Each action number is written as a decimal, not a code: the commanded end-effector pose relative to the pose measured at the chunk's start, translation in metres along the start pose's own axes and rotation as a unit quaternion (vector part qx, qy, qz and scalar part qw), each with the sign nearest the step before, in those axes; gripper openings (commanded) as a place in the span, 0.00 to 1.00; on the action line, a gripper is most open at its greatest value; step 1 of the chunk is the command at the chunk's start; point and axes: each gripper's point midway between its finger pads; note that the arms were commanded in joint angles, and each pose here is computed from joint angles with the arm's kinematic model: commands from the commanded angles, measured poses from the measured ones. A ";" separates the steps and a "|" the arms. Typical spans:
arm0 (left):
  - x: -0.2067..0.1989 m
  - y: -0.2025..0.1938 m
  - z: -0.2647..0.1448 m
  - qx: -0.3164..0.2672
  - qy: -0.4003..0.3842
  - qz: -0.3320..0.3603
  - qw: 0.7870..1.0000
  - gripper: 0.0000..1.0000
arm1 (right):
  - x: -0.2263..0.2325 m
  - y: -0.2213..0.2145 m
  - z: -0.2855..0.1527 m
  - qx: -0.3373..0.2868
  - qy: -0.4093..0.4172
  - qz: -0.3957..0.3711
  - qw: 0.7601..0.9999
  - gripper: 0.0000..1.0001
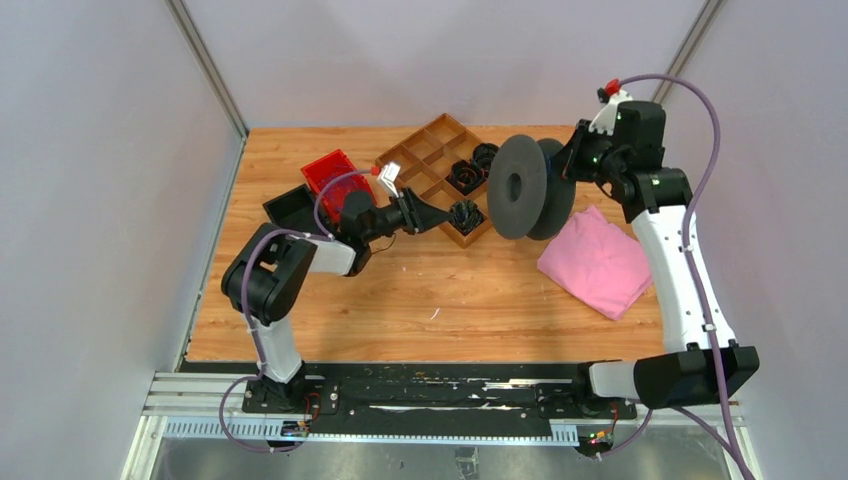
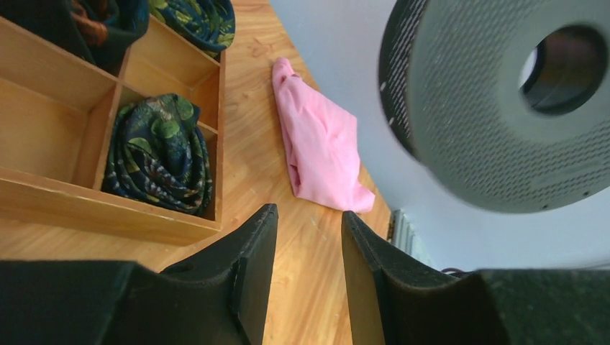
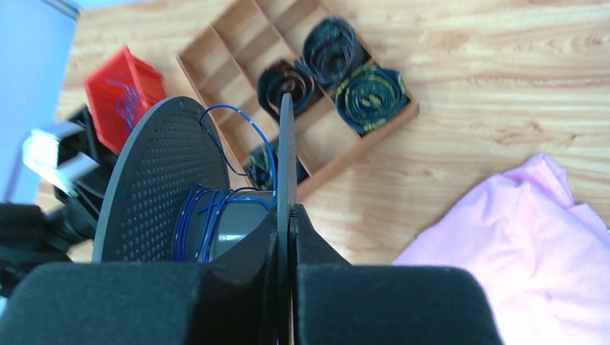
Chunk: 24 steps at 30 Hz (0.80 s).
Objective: Wrap the cables
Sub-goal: Wrap the cable around the cable reel.
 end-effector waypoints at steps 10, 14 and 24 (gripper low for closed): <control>-0.006 0.082 -0.032 0.008 0.031 0.209 0.977 0.44 | 0.027 -0.062 -0.009 0.057 0.142 -0.051 0.987 0.01; -0.005 0.104 -0.045 -0.001 0.054 0.242 0.969 0.45 | 0.033 -0.090 -0.006 0.100 0.189 -0.025 0.977 0.01; -0.003 0.144 -0.076 -0.029 0.117 0.289 0.950 0.48 | 0.042 -0.133 -0.008 0.160 0.279 0.007 0.947 0.01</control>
Point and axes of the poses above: each gripper's point midway between its finger pads, its own z axis out along the fingers, its own x axis along the line the jaws close on, y = z × x, and after that the axes turned 15 degrees about z, right-handed
